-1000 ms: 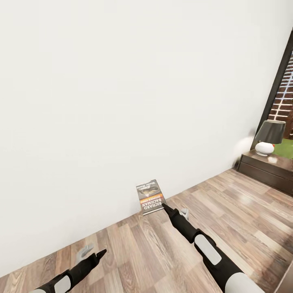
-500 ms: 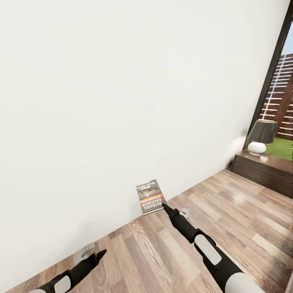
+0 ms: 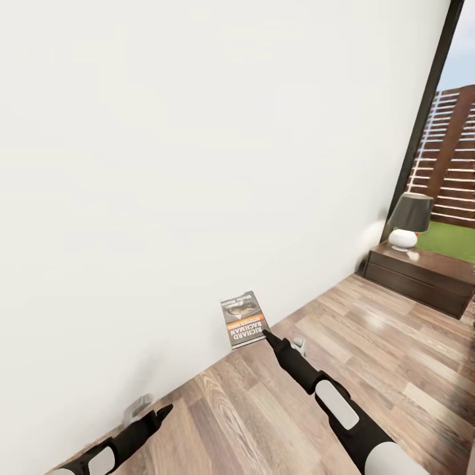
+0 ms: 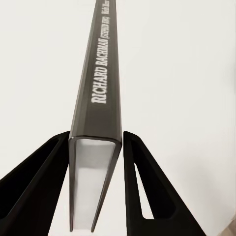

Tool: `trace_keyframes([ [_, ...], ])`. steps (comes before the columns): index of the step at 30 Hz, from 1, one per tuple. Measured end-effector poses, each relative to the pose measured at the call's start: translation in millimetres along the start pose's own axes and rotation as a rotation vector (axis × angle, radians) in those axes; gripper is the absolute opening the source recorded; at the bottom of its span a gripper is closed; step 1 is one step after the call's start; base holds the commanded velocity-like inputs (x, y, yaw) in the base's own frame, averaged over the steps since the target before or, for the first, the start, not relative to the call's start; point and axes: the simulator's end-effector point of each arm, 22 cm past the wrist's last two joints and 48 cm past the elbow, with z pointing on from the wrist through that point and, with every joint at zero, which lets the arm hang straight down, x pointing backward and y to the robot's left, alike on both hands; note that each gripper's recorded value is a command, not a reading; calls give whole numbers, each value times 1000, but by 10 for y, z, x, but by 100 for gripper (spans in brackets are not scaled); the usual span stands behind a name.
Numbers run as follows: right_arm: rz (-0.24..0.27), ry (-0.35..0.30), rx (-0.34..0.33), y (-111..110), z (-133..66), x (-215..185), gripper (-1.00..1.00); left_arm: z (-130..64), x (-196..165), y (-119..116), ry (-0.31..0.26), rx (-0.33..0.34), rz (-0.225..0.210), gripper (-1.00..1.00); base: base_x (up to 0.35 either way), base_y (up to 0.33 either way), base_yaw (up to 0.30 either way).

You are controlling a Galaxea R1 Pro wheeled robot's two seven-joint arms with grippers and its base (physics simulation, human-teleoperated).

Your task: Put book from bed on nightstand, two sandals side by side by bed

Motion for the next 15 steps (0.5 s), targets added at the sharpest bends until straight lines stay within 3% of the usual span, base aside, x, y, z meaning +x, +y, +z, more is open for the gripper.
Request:
trace_keyframes([
  [15,0,0,-1,2,0,0,-100,2,3,-4,1,1,1,100,185,0,-116],
])
